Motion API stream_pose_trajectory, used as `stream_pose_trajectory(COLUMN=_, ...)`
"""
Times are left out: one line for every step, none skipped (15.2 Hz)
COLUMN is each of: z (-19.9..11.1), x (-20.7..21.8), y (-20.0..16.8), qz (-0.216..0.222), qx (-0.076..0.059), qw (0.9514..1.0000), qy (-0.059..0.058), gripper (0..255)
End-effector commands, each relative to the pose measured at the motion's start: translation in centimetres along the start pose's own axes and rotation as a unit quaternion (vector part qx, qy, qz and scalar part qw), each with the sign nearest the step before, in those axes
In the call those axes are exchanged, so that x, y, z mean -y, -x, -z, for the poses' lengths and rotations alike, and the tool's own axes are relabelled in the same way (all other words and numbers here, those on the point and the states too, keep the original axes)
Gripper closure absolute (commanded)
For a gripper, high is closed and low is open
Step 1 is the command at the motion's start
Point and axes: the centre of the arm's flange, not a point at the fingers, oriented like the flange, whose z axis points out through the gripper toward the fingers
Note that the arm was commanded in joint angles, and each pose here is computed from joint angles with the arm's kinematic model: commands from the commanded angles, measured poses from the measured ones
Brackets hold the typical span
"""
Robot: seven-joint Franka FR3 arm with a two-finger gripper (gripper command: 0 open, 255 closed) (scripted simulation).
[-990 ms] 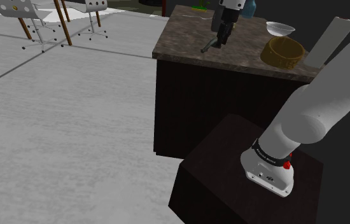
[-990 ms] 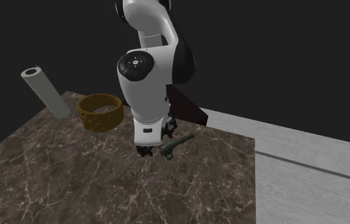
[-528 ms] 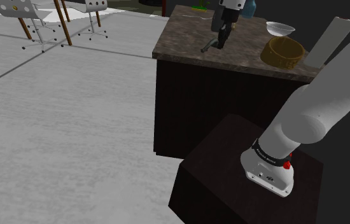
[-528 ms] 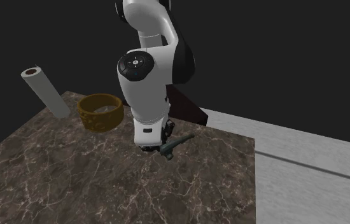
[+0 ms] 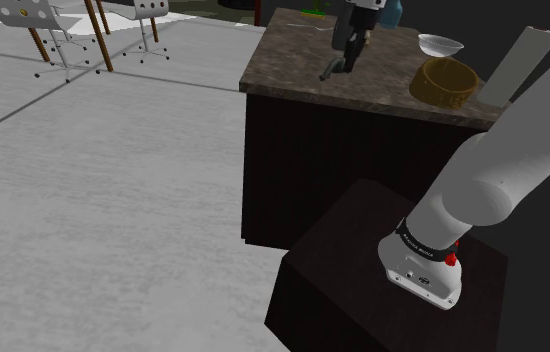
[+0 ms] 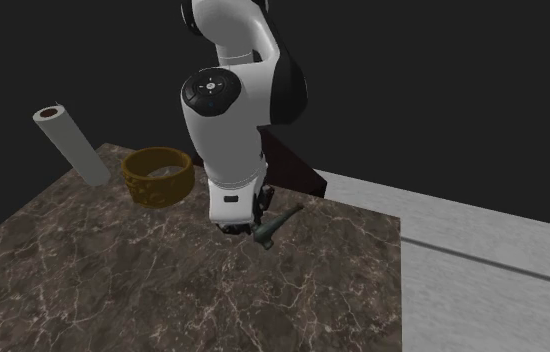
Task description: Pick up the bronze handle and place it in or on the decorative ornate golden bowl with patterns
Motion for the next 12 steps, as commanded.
stream_pose_trajectory(z=1.2, x=0.1, y=0.0, qz=0.000, qx=0.000, qw=1.0000, qy=0.000, gripper=255)
stream_pose_trajectory(z=1.7, x=0.1, y=0.0, qz=0.000, qx=0.000, qw=1.0000, qy=0.000, gripper=255)
stream_pose_trajectory(z=2.2, x=0.2, y=0.0, qz=0.000, qx=0.000, qw=1.0000, qy=0.000, gripper=255)
stream_pose_trajectory(z=2.7, x=0.3, y=0.0, qz=0.000, qx=0.000, qw=1.0000, qy=0.000, gripper=255)
stream_pose_trajectory(z=3.3, x=0.3, y=0.1, qz=0.000, qx=0.000, qw=1.0000, qy=0.000, gripper=255)
stream_pose_trajectory(z=3.8, x=0.4, y=0.1, qz=0.000, qx=0.000, qw=1.0000, qy=0.000, gripper=255)
stream_pose_trajectory(z=4.3, x=0.4, y=0.1, qz=0.000, qx=0.000, qw=1.0000, qy=0.000, gripper=255)
stream_pose_trajectory(z=4.8, x=0.5, y=0.1, qz=0.000, qx=0.000, qw=1.0000, qy=0.000, gripper=255)
stream_pose_trajectory(z=5.4, x=0.5, y=0.1, qz=0.000, qx=0.000, qw=1.0000, qy=0.000, gripper=255)
stream_pose_trajectory(z=5.9, x=0.6, y=0.1, qz=0.000, qx=0.000, qw=1.0000, qy=0.000, gripper=255)
stream_pose_trajectory(z=6.4, x=0.7, y=0.1, qz=0.000, qx=0.000, qw=1.0000, qy=0.000, gripper=255)
stream_pose_trajectory(z=6.9, x=0.7, y=0.1, qz=0.000, qx=0.000, qw=1.0000, qy=0.000, gripper=255)
